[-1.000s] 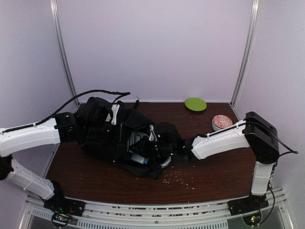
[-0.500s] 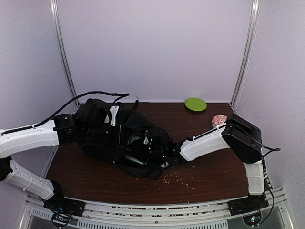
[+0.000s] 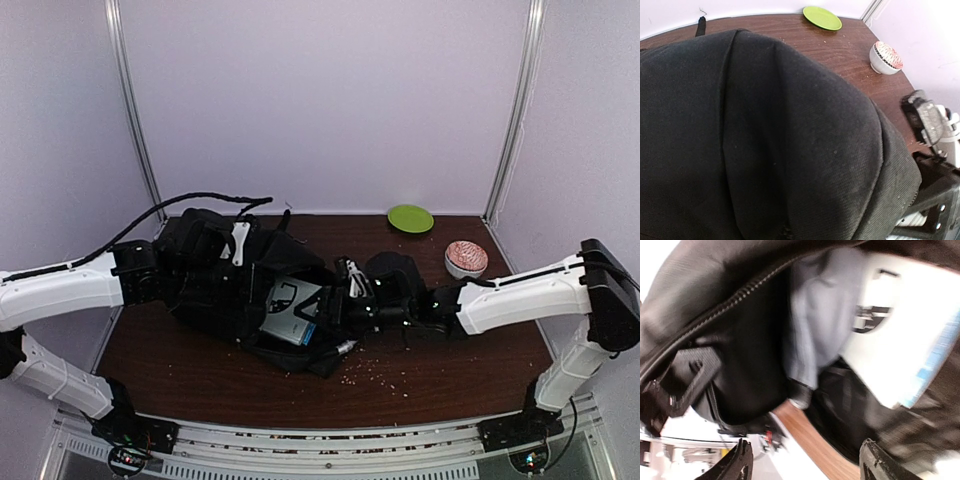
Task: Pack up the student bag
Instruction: Place the stationery in the student bag, then adjust the student bag at the center of the board.
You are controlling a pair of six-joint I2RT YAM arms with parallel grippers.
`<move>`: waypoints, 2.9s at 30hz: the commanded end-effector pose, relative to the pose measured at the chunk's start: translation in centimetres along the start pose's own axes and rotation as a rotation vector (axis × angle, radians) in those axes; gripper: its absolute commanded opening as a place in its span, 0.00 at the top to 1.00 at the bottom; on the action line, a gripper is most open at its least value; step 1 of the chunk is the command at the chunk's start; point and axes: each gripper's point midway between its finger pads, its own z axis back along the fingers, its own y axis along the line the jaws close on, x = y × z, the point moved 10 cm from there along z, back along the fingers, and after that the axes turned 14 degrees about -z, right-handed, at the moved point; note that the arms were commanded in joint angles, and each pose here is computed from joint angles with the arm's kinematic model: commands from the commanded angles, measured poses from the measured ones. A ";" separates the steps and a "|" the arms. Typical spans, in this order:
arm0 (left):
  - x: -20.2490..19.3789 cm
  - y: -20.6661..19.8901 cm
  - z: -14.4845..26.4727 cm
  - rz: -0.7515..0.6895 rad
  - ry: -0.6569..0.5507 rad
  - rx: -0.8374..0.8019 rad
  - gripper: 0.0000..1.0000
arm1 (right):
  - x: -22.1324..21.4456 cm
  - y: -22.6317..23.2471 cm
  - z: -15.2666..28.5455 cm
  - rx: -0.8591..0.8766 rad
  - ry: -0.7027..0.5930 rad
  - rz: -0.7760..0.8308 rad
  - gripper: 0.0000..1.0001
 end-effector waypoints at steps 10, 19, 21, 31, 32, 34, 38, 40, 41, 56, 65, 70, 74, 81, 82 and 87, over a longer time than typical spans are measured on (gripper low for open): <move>-2.3 0.7 1.8 -0.064 -0.013 0.026 1.00 | 3.6 -7.4 5.4 -0.355 -0.325 0.087 0.29; -3.2 -1.0 -2.0 -0.144 0.102 -0.096 0.98 | 5.2 -7.0 2.2 -0.380 -0.313 0.128 0.30; -3.2 -1.7 -2.8 -0.191 0.136 -0.109 0.94 | 5.2 -7.1 1.9 -0.382 -0.301 0.145 0.31; -4.2 -2.6 -4.5 -0.271 0.214 -0.083 0.88 | 5.1 -10.1 0.0 -0.516 -0.253 0.151 0.46; -4.4 -2.4 -4.6 -0.268 0.225 -0.068 0.94 | 5.1 -10.2 -0.4 -0.513 -0.243 0.148 0.53; -4.9 -1.8 -4.6 -0.257 0.242 0.001 1.00 | 5.1 -10.1 -1.0 -0.493 -0.223 0.145 0.67; -5.4 0.1 -2.8 -0.215 0.236 0.182 1.00 | 4.7 -8.8 -1.6 -0.394 -0.192 0.128 0.96; -6.1 1.1 -1.5 -0.198 0.222 0.255 1.00 | 3.9 -8.1 -1.9 -0.339 -0.172 0.119 1.00; -6.6 1.6 -0.9 -0.185 0.222 0.288 1.00 | 3.2 -7.7 -2.2 -0.317 -0.157 0.119 1.00; -15.8 4.6 1.3 0.127 0.445 0.329 1.00 | -5.4 -9.1 -5.8 -0.234 0.030 0.069 1.00; -9.7 2.4 -0.1 -0.018 0.300 0.263 1.00 | 0.8 -8.1 -1.0 -0.204 -0.127 0.047 1.00; -3.2 -1.7 -5.2 -0.142 0.247 0.134 1.00 | 6.1 -7.1 3.7 -0.303 -0.257 0.094 1.00; 0.3 -4.5 -9.5 -0.193 0.252 0.049 1.00 | 8.6 -7.6 5.9 -0.368 -0.291 0.082 1.00; 1.8 -6.1 -10.5 -0.240 0.259 -0.063 0.73 | 9.8 -7.3 6.9 -0.366 -0.283 0.071 1.00; 1.9 -6.0 -9.8 -0.243 0.252 -0.070 0.60 | 9.9 -6.8 7.1 -0.359 -0.282 0.077 0.97; 1.6 -5.2 -5.8 -0.242 0.219 -0.092 0.23 | 9.9 -5.0 8.9 -0.366 -0.304 0.095 0.56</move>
